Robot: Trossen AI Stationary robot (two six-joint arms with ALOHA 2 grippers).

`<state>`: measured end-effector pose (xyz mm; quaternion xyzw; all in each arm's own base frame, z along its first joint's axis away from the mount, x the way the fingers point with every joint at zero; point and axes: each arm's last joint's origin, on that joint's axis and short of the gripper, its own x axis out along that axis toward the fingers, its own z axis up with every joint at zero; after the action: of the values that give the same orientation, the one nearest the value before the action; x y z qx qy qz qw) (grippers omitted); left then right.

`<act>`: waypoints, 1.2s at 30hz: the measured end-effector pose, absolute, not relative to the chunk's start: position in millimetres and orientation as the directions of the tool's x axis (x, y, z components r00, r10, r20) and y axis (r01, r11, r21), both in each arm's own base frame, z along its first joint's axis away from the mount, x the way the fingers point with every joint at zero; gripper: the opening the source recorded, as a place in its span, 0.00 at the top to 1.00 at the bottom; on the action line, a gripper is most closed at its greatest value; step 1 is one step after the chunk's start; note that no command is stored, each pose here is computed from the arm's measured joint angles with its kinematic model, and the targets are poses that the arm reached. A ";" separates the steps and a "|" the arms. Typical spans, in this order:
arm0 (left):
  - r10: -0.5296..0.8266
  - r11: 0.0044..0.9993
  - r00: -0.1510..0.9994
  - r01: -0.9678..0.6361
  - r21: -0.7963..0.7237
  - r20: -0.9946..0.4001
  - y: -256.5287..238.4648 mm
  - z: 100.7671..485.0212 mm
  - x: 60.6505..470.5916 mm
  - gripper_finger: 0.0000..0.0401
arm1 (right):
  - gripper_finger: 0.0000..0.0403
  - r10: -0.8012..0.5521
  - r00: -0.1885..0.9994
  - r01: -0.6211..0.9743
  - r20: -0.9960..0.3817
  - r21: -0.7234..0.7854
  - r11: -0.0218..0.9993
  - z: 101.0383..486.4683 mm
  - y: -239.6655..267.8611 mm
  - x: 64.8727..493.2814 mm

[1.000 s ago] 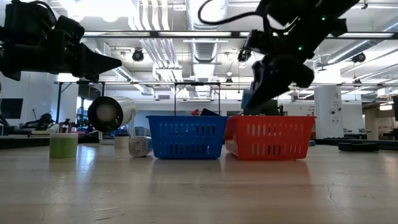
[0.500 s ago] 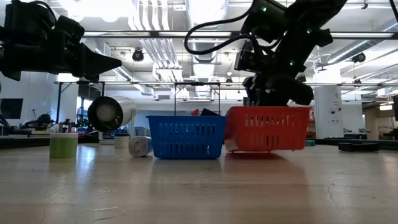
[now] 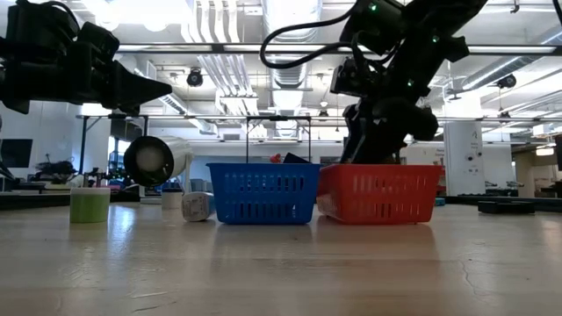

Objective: Sort adapters and digital timers
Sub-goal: Put the right light blue charger adaptor into the red bin, then put the black timer into the blue bin

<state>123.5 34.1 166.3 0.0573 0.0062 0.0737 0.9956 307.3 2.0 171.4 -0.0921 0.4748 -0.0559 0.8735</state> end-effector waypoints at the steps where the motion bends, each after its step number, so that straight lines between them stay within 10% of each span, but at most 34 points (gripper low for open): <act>1: 0.147 0.983 0.989 -0.146 0.115 -0.004 34.1 166.3 123.5 0.98 | 0.44 -0.185 0.543 0.012 -0.819 -0.213 0.977 171.5 2.0 307.3; 14: 0.148 0.983 0.989 -0.146 0.115 -0.004 34.1 166.2 123.5 0.98 | 0.42 -0.193 0.669 0.061 -0.718 -0.206 0.977 210.2 1.5 289.7; 24: 0.148 0.983 0.989 -0.146 0.115 -0.006 34.1 166.1 123.5 0.98 | 0.55 -0.047 0.978 0.019 -0.202 -0.141 0.990 230.7 8.8 213.6; 36: 0.148 0.983 0.989 -0.146 0.115 -0.005 34.1 166.2 123.5 0.98 | 0.86 -0.032 0.993 0.044 0.113 -0.112 0.993 224.6 4.8 138.1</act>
<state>123.5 34.1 166.2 0.0572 0.0066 0.0739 0.9956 138.1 4.8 224.6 -0.0572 -0.0556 -0.0190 0.9966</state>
